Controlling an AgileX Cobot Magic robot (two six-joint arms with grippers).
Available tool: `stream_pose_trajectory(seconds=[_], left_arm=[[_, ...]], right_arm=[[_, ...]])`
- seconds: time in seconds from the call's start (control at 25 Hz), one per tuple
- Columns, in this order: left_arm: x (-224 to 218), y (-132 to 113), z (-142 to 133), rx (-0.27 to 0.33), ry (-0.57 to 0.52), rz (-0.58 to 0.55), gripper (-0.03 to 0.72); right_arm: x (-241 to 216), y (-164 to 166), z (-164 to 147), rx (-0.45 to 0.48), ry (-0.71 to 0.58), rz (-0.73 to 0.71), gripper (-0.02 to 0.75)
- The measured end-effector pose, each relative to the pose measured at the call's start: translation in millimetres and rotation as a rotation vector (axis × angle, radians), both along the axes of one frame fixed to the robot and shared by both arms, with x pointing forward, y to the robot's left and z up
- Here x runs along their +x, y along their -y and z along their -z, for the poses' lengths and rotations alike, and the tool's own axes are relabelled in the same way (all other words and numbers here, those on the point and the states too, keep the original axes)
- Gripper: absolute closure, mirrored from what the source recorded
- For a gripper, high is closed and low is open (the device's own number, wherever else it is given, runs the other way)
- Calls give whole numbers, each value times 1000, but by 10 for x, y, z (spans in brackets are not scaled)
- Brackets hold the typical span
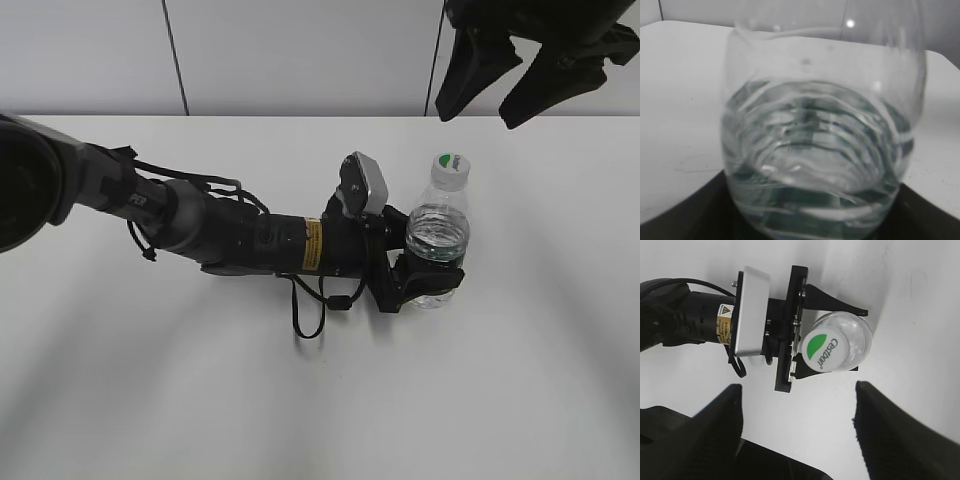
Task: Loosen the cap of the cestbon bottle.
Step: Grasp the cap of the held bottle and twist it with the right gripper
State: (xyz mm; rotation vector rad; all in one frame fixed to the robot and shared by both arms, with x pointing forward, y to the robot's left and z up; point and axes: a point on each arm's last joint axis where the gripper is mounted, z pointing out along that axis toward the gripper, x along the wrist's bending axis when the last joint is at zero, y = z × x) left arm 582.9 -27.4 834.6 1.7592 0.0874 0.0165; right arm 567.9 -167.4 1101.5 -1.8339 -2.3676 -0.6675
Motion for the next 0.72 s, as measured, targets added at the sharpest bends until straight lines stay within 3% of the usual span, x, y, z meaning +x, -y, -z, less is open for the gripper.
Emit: stream_pose_trajectory(seconds=[0.24, 0.72], left_arm=[[0, 0, 0, 0, 0, 0, 167], [0, 0, -2, 2, 1, 0, 167]], right_arm=[[4, -25, -4, 23, -2, -14, 211], [182, -78, 346, -7, -91, -18, 240]])
